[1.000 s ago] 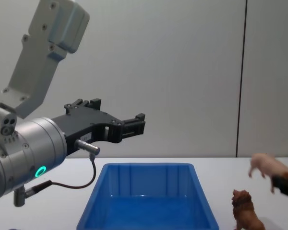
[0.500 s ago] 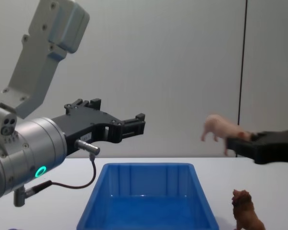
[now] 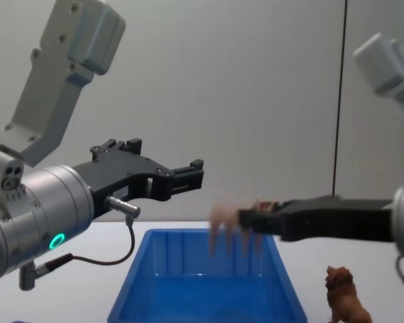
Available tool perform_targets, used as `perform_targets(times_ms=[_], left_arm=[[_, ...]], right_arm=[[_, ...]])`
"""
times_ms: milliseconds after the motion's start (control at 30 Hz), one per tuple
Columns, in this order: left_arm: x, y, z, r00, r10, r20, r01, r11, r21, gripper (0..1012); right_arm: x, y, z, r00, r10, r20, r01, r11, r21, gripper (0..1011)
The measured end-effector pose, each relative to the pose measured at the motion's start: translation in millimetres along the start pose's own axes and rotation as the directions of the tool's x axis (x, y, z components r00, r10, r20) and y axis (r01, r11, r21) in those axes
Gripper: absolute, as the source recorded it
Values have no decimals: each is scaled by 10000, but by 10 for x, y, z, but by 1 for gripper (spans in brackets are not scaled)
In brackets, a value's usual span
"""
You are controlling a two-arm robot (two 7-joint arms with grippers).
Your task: Pick up the two dolls from the table and place them into the box.
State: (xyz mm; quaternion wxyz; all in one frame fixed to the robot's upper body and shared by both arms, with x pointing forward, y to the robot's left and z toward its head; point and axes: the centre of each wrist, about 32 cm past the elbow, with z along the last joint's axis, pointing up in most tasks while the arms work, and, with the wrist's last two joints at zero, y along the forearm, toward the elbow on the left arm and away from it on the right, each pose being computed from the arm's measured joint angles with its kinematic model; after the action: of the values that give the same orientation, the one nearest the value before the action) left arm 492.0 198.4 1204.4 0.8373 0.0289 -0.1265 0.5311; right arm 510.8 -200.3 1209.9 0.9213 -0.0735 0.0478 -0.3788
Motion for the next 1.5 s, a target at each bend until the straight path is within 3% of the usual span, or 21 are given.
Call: perform_targets(times_ms=[333,433,700,1100,1500], left_arm=[[0,0,0,10000,0,0,0,10000,0,1002],[0,0,0,10000,1,-1,-1,10000,0,1002],[0,0,0,10000,0,-1,0,10000,0,1002],[0,0,0,10000,1,-1,-1,10000,0,1002],[0,0,0,10000,0,-1,0,10000,0,1002]], right_arm=[[-49,183,-17,9975,650,-272,-660,9971,-383,705],[-45,186,-25,9975,646,-287,-658,9970,-409,816],[8,87,-77,9993,250,-278,-260,9990,-373,998],[93,-255,-224,9958,-808,-424,799,9966,-208,1001],[114,-518,-358,9832,-1593,-885,1560,9868,-430,1001]])
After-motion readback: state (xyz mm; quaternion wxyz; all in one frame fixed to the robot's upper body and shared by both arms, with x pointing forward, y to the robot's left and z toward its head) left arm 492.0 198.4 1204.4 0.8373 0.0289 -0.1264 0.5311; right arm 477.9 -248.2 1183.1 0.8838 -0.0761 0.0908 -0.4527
